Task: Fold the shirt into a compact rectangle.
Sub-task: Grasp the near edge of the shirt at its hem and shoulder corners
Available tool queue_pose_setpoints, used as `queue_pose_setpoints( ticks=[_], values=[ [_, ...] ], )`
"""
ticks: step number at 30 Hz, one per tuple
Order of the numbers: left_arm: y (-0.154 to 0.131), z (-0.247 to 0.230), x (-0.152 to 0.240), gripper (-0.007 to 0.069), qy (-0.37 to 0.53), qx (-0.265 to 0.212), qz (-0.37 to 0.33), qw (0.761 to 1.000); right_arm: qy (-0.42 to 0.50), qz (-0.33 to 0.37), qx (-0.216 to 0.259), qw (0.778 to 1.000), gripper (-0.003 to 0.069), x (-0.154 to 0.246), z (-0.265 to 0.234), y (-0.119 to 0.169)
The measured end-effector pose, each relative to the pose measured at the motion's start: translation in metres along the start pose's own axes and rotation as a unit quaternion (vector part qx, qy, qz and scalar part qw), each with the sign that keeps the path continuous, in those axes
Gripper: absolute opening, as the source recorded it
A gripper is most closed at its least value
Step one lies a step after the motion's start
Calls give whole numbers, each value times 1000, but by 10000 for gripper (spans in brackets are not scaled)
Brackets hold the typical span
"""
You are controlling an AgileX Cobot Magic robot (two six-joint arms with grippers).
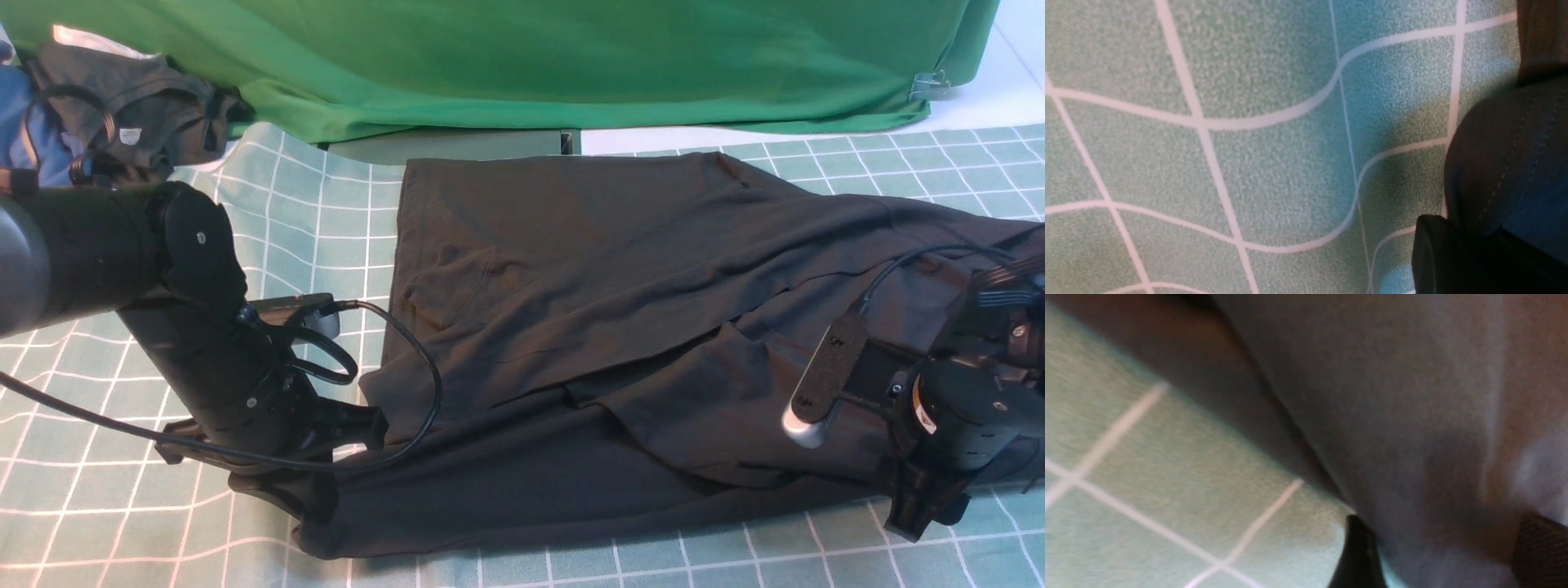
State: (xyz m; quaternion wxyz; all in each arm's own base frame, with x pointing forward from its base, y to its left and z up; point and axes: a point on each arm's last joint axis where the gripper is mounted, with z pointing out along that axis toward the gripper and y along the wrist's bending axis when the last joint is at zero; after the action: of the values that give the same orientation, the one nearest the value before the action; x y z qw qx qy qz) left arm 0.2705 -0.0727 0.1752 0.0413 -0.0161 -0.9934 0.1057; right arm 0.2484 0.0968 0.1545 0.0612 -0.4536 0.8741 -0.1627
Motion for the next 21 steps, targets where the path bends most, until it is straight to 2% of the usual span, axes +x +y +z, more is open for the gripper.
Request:
queue_pose_setpoints(
  ticks=[1,6,8,10,16,21],
  values=[
    [0,0,0,14,-1,0,0,1000,3,-4,1,1000,456,0,2,0],
    [-1,0,-1,14,-5,5,-4,1000,26,-32,7,999,294,-3,13,1],
    [-2,-1,-1,14,-5,9,5,1000,30,-41,11,999,135,-4,15,1],
    [-4,-6,-3,14,-3,11,18,1000,34,-43,12,998,67,-4,15,1],
    [-14,-47,-5,14,-48,21,47,998,60,-17,18,998,46,3,-14,-4],
    [-16,-70,23,14,-48,24,60,997,81,38,-16,996,45,33,-49,4]
  ],
)
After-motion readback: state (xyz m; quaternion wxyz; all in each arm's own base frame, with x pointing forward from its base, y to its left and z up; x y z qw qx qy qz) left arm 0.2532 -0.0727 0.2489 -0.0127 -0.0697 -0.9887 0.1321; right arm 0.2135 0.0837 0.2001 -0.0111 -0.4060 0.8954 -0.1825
